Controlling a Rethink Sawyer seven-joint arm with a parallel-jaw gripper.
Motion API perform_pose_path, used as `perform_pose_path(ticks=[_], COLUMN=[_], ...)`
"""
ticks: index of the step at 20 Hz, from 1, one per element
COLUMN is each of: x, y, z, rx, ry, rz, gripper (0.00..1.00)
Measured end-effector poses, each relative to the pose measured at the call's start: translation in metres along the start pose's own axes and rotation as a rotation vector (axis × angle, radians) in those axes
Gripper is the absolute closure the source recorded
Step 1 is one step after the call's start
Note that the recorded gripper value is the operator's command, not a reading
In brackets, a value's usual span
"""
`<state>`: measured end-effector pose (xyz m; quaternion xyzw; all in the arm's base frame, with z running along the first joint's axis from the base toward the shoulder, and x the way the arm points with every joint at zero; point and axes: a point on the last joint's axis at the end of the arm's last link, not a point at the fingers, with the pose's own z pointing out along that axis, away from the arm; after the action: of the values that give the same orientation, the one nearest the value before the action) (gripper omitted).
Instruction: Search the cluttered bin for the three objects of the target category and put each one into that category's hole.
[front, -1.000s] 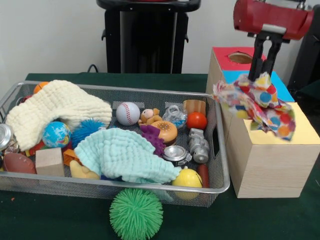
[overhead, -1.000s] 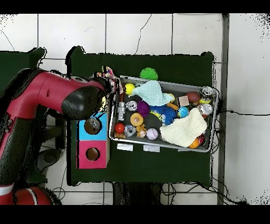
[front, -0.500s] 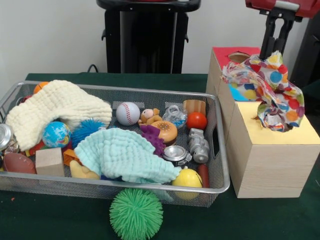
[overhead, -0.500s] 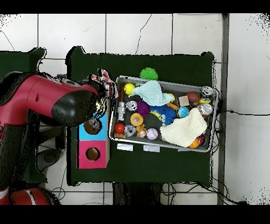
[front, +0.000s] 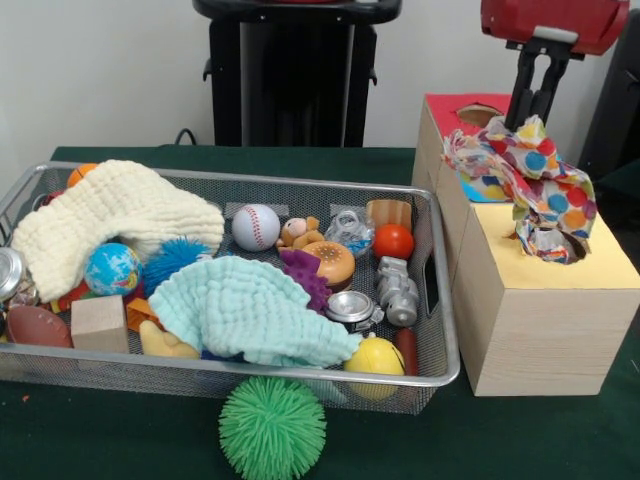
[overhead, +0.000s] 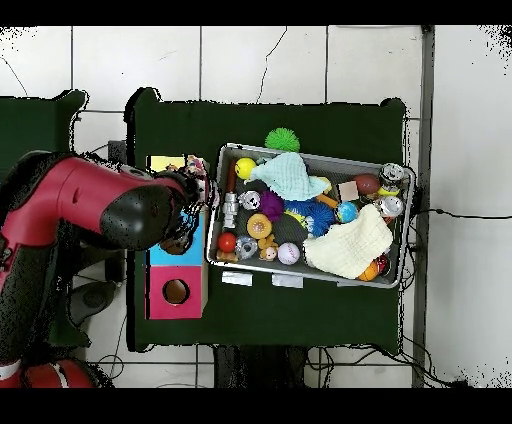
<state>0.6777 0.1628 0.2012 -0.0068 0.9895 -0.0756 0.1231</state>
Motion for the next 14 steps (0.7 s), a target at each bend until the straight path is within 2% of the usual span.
perform_pose_path(ticks=[7, 14], x=[0.017, 0.021], y=[0.012, 0.024], z=[0.013, 0.015], rx=[-0.002, -0.011], ry=[0.017, 0.018], rz=[-0.009, -0.024], gripper=[1.00, 1.00])
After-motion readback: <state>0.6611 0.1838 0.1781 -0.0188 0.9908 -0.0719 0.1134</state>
